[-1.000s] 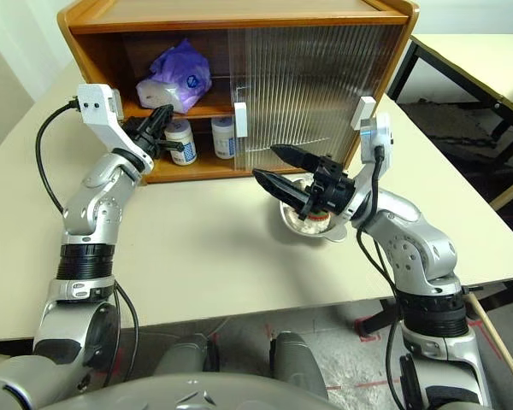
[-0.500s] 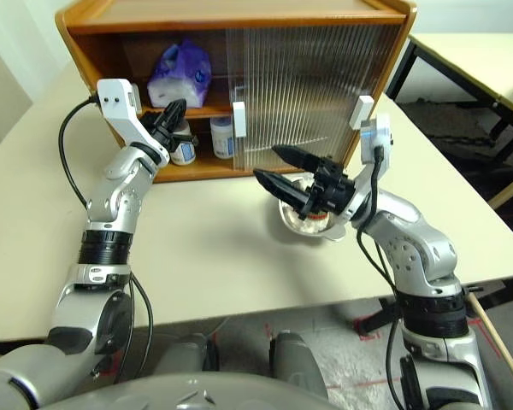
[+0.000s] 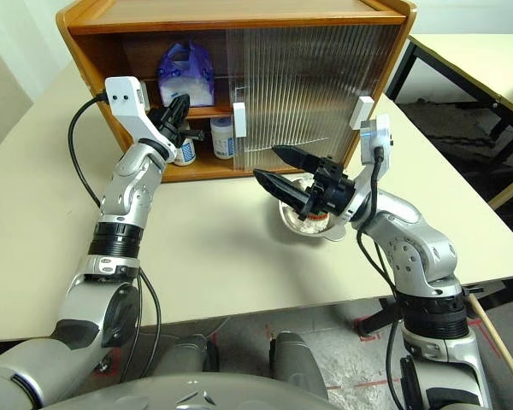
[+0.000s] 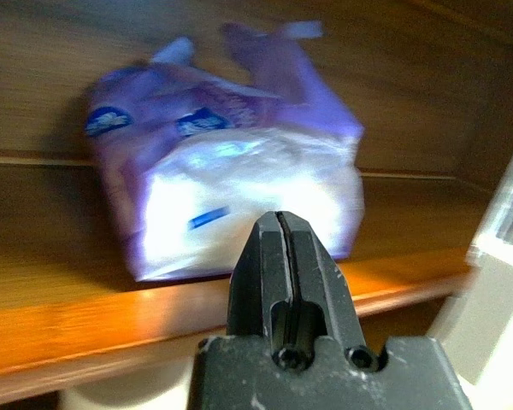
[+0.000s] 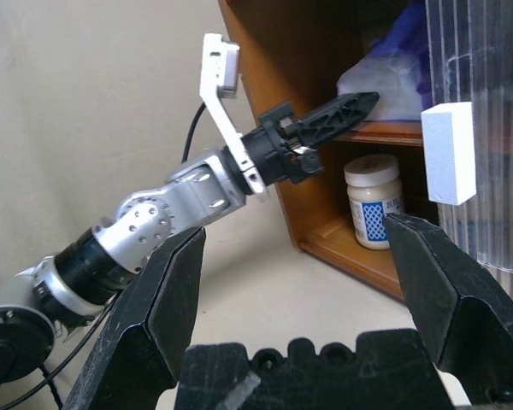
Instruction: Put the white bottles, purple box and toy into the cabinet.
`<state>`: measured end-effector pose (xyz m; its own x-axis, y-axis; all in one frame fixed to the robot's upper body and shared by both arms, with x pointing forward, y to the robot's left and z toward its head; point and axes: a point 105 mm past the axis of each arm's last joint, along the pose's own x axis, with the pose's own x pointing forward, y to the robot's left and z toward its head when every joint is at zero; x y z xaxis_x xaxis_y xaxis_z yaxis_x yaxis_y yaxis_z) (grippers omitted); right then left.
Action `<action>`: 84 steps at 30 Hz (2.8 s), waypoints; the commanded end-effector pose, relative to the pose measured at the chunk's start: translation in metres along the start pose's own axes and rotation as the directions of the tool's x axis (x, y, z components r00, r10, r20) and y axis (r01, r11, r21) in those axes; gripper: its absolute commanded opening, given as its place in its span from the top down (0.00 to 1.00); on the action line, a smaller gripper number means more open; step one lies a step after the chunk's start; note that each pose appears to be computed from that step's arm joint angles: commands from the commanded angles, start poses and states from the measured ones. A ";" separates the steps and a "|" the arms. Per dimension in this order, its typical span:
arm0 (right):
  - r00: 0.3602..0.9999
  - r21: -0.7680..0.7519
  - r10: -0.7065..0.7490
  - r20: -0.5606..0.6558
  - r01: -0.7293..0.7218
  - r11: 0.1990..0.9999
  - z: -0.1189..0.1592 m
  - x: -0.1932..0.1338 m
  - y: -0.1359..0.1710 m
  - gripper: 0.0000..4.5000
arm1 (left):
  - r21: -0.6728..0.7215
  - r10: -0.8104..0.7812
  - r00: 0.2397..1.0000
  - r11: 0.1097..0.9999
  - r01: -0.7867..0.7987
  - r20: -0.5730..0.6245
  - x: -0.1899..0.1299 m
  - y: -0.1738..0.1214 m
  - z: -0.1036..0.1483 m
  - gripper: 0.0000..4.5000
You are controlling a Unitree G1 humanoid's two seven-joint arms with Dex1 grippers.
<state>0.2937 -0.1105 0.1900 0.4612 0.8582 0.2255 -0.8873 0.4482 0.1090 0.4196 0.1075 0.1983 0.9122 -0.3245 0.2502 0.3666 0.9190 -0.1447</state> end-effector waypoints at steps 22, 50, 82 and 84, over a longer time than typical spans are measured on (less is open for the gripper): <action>0.999 -0.014 0.024 -0.032 -0.025 1.000 0.003 -0.002 0.000 0.00 | -0.044 -0.429 0.903 0.903 0.428 -0.023 -0.027 -0.126 -0.028 0.99; 0.998 -0.023 -0.024 -0.059 0.023 0.999 0.005 -0.014 0.008 0.00 | 0.052 -0.148 0.988 0.988 0.146 0.043 0.016 -0.162 -0.061 0.99; 0.998 -0.009 0.011 -0.060 -0.012 1.000 0.003 -0.007 0.005 0.00 | 0.101 0.120 0.992 0.987 -0.123 0.034 0.001 -0.095 -0.062 0.99; 0.998 -0.009 0.014 -0.060 -0.015 1.000 0.003 -0.006 0.005 0.00 | 0.099 0.138 0.990 0.985 -0.140 0.031 0.001 -0.091 -0.063 0.99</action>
<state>0.2865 -0.1175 0.1916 0.4613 0.8703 0.1725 -0.8872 0.4498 0.1030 0.4005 0.0127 0.1621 0.9293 -0.2147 0.3004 0.2367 0.9708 -0.0384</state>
